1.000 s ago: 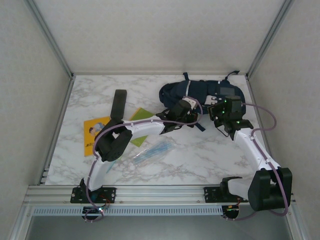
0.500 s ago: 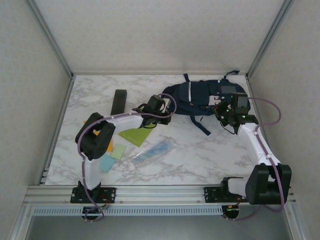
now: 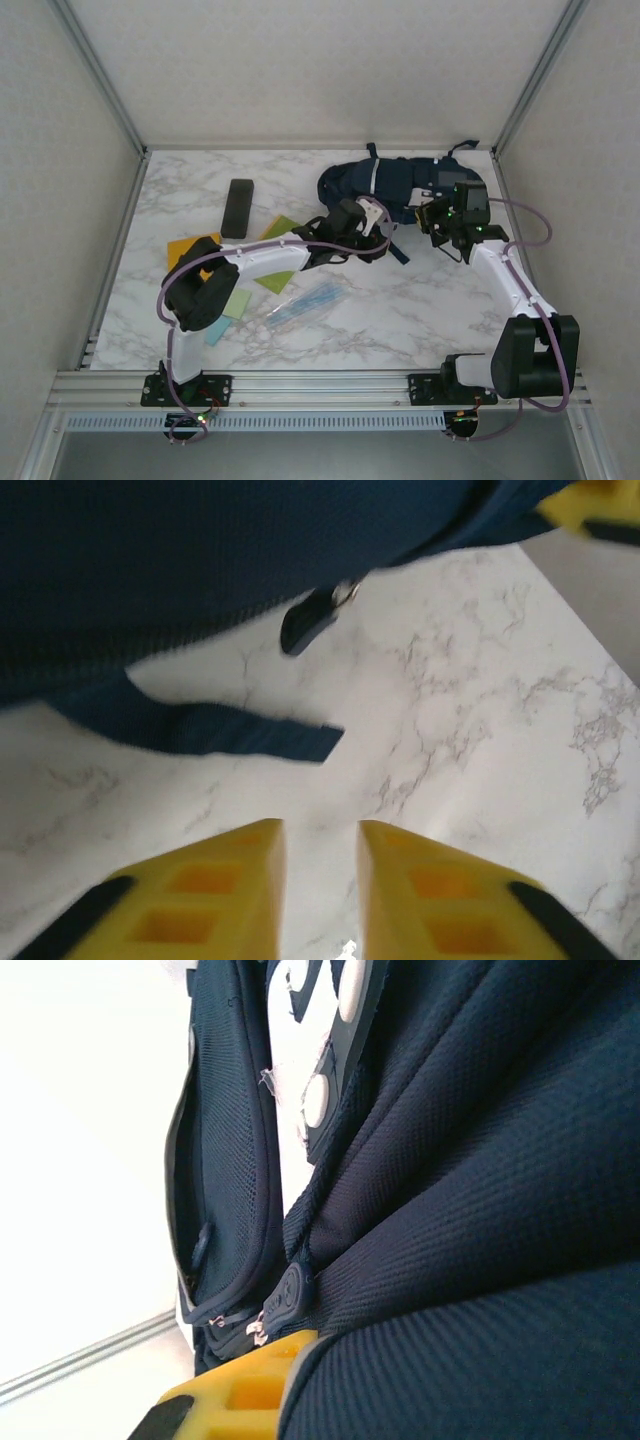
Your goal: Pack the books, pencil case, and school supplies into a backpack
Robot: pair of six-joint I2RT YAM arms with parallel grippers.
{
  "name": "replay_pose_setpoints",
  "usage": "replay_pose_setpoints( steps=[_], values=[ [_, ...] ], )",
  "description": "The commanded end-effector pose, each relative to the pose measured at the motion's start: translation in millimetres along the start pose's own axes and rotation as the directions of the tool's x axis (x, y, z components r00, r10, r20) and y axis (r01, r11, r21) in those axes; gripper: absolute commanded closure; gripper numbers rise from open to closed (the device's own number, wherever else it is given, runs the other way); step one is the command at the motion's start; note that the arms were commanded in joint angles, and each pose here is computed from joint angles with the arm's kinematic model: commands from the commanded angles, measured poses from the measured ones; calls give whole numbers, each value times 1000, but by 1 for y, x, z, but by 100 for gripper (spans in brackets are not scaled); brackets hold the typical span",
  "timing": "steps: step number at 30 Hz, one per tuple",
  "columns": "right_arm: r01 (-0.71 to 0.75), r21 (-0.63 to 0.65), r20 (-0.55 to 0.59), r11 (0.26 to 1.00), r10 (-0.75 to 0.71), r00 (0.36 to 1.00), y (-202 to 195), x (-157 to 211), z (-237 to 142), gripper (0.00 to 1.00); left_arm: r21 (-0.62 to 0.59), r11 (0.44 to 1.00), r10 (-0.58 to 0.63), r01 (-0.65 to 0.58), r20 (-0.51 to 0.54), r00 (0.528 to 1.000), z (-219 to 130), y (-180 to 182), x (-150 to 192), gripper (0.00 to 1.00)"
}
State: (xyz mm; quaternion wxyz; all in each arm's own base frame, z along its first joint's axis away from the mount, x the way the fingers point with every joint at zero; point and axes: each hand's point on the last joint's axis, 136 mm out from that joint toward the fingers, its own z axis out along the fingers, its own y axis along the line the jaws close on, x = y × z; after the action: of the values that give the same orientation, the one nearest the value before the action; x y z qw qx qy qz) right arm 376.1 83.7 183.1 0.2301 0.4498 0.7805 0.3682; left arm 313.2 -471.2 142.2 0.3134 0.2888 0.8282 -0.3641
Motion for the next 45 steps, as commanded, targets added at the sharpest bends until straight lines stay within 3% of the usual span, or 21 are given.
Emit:
replay_pose_setpoints(
  steps=[1, 11, 26, 36, 45],
  values=[
    [16, -187, -37, 982, -23, 999, 62, 8, -11, 100, 14, 997, 67, -70, 126, 990, -5, -11, -50, 67],
    [-39, -234, -58, 971, 26, 998, 77, 11, -11, 100, 22, 996, 83, -87, 136, 987, 20, -12, -67, 60],
    [-18, -226, -50, 974, 7, 999, 85, 5, -2, 100, -24, 1000, 13, -11, 89, 996, 7, 1, -28, 62],
    [-12, -236, -39, 972, 3, 999, 82, 10, -16, 100, -55, 996, 76, -67, 199, 977, 19, 4, -72, 62],
    [-22, -258, -78, 966, 1, 997, 87, 20, -16, 100, -112, 992, 73, -50, 218, 973, 50, 29, -76, 66]
  ],
)
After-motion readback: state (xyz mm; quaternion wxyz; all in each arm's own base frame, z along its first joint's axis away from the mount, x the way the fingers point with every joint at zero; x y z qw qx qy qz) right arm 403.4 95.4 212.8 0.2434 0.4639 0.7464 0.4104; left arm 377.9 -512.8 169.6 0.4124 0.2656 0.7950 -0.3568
